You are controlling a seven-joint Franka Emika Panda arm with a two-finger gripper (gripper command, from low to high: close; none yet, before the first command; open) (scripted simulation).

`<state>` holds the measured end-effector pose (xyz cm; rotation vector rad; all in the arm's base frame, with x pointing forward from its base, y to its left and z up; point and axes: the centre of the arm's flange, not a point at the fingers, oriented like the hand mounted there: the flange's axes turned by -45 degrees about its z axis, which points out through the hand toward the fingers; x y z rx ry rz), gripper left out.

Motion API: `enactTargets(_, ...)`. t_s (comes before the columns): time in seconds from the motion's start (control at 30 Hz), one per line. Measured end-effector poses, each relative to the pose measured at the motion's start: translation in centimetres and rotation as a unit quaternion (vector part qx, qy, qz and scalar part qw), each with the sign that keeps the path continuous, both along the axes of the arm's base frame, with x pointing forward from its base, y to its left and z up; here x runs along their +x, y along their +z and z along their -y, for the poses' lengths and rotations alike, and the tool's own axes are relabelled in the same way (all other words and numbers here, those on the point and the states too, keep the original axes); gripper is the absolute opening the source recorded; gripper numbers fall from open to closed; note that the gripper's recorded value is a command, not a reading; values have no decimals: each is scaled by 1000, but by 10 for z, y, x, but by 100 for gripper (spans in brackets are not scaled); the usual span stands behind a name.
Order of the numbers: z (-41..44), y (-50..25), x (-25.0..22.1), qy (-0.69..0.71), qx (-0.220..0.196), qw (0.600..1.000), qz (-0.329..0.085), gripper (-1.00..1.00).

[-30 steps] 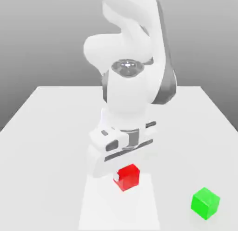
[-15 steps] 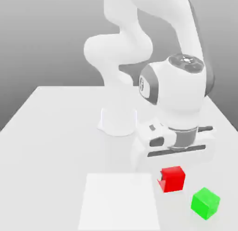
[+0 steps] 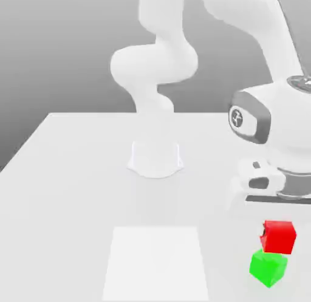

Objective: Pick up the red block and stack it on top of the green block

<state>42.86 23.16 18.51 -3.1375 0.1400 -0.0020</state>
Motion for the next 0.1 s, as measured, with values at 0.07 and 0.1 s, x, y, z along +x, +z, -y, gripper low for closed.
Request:
enactTargets(0.07,0,0,0,0,0,1000,0,100)
enactTargets(0.1,0,0,0,0,0,1000,0,100)
